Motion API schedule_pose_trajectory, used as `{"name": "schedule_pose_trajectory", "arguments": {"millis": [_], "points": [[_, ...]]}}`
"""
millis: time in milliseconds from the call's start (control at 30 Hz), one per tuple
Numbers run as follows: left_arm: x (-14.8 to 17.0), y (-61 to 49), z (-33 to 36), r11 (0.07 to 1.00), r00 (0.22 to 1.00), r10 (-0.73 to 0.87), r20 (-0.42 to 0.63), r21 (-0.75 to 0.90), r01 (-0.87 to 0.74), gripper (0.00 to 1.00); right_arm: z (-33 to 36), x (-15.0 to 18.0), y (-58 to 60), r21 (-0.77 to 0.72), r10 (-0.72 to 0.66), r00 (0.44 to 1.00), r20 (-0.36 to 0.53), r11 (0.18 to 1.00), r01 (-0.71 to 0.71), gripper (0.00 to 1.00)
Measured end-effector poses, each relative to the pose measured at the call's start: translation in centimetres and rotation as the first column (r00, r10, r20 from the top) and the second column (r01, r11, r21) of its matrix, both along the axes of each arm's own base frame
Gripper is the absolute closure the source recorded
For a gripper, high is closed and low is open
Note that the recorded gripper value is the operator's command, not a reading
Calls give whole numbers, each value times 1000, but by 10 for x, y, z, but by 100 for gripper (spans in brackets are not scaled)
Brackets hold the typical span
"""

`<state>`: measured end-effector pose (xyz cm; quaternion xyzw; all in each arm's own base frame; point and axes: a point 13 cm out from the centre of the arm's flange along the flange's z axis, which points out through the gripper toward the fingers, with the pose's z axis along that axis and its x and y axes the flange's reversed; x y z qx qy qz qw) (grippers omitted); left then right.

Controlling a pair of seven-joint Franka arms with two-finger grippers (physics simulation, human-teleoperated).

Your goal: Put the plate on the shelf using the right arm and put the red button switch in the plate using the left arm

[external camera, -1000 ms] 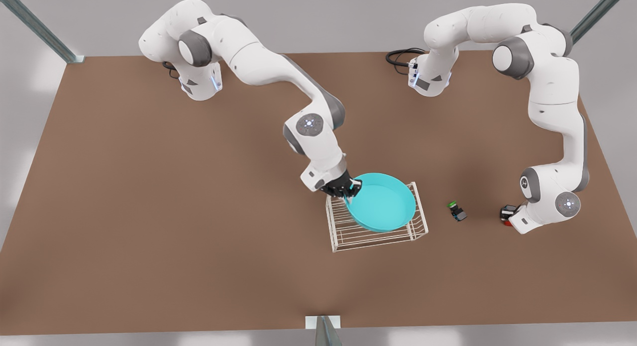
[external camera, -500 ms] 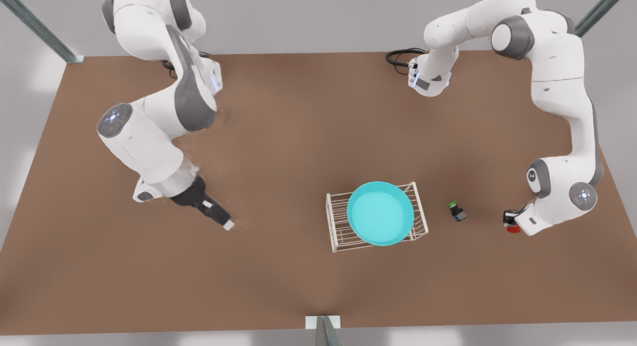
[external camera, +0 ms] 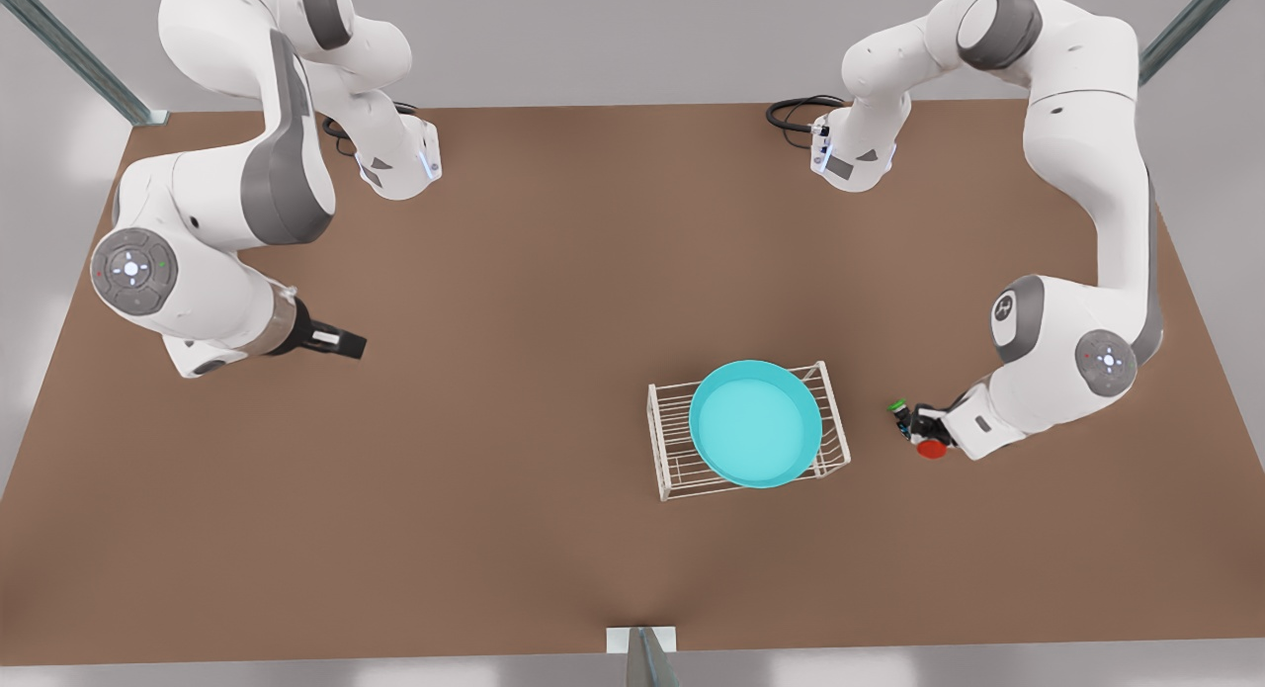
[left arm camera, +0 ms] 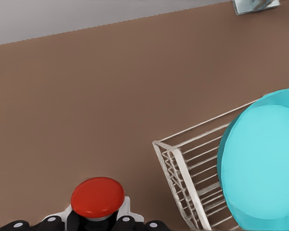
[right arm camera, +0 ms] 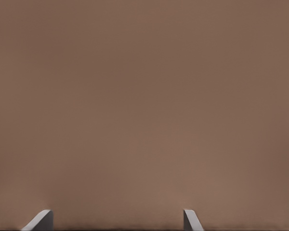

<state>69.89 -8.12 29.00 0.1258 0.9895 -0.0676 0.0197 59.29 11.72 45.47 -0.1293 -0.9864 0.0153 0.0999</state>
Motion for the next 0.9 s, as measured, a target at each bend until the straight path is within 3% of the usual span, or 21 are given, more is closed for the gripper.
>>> {"name": "schedule_pose_trajectory", "arguments": {"millis": [433, 633, 667, 700, 833, 900], "points": [[-60, -207, 22, 993, 991, 116, -71, 3, -117, 54, -39, -1, 43, 22, 202, 978, -54, 979, -201, 0], [-49, -227, 18, 959, 956, 280, -86, -23, -282, 53, -47, 5, 51, 34, 250, 967, -42, 968, -249, 0], [-48, -229, 17, 952, 950, 301, -86, -23, -304, 43, -48, 6, 52, 36, 256, 966, -40, 966, -254, 0], [-49, -232, 15, 947, 945, 317, -83, -18, -320, 0, -48, 6, 52, 37, 261, 965, -37, 965, -259, 0], [-50, -239, 10, 935, 935, 353, -38, 19, -353, 0, -48, 8, 53, 41, 277, 961, -28, 960, -276, 0], [-33, -188, 12, 905, 906, 423, -16, 55, -422, 0, -48, 10, 53, 42, 282, 959, -23, 959, -281, 0]]}}
